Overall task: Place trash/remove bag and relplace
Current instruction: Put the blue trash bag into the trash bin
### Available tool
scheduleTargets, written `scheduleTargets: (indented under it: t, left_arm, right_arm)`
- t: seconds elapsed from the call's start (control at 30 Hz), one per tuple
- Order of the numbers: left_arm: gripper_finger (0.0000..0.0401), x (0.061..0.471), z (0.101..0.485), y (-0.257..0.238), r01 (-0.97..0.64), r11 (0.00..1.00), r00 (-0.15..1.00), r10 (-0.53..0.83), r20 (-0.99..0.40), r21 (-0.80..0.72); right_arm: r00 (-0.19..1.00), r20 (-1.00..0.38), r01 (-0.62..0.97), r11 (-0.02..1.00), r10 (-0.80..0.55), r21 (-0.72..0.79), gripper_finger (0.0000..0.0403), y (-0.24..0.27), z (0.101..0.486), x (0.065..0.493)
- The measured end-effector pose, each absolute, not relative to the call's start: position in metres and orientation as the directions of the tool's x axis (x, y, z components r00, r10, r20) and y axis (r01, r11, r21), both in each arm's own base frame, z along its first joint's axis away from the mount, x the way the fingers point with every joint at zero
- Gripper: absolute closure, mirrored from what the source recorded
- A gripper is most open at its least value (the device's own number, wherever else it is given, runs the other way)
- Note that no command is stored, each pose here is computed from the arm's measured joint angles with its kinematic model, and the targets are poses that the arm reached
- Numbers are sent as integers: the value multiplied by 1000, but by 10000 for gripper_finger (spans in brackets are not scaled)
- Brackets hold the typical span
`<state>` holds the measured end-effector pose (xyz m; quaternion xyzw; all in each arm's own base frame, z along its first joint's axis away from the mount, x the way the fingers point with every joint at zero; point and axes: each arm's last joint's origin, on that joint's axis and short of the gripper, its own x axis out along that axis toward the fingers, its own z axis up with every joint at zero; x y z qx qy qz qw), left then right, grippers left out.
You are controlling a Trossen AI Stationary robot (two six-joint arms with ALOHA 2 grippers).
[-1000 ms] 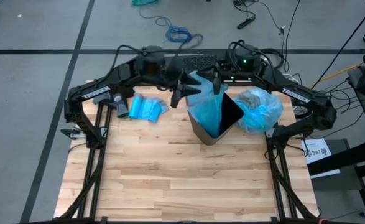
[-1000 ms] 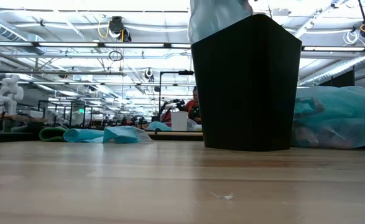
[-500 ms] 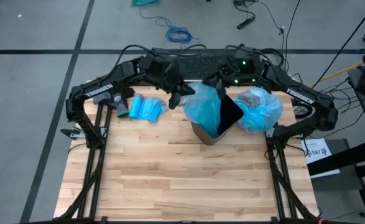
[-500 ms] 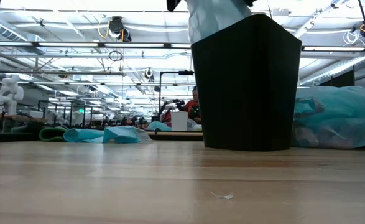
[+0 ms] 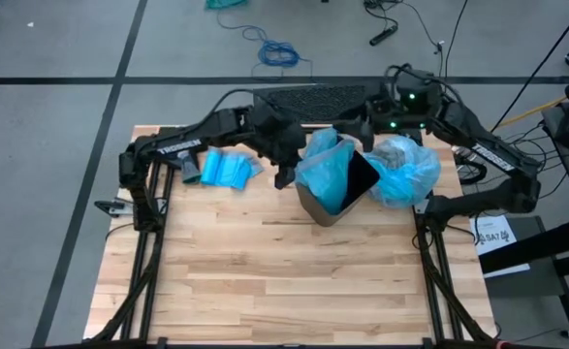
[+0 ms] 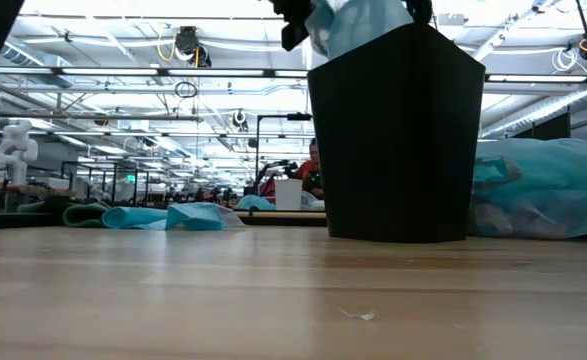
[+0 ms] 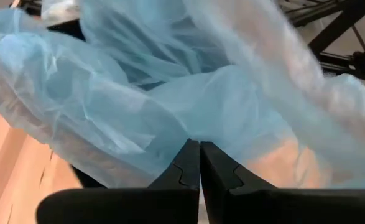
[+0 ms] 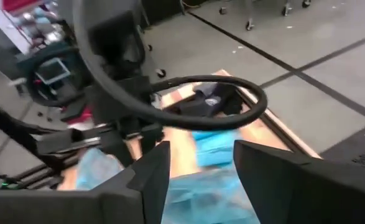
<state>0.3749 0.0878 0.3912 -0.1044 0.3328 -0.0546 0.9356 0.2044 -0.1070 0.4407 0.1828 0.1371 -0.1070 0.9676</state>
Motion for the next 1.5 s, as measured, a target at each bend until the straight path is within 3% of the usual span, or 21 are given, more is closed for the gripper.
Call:
scheduleTargets:
  t: [0.37, 0.53, 0.77, 0.9, 1.0, 1.1, 1.33, 1.5]
  left_arm:
    - [398, 376, 396, 79, 77, 969, 787, -205, -582, -236]
    - [398, 376, 396, 79, 75, 969, 787, -203, -582, -237]
    - [398, 375, 396, 79, 58, 964, 783, -205, -587, -259]
    - [398, 375, 396, 79, 56, 964, 783, -204, -588, -260]
    - [399, 375, 396, 80, 50, 963, 783, -203, -588, -266]
    - [399, 374, 395, 80, 30, 957, 776, -204, -597, -288]
    - [399, 369, 390, 83, 4, 954, 733, -206, -648, -299]
    - [399, 366, 387, 85, 12, 960, 710, -205, -673, -280]
  right_arm:
    - [922, -386, 185, 918, -39, 350, 252, -91, 434, 199]
    - [875, -482, 106, 958, 37, 267, 254, -85, 424, 195]
    - [830, -558, 55, 990, 27, 129, 256, -84, 416, 191]
    - [793, -608, 9, 997, 42, 82, 285, -83, 411, 189]
    - [749, -662, 35, 997, 23, 74, 337, -83, 405, 186]
    - [743, -668, 45, 994, 33, 99, 391, -81, 405, 184]
    - [750, -641, 32, 960, 161, 279, 401, -54, 412, 174]
    - [672, -683, 92, 882, 287, 462, 403, -26, 410, 168]
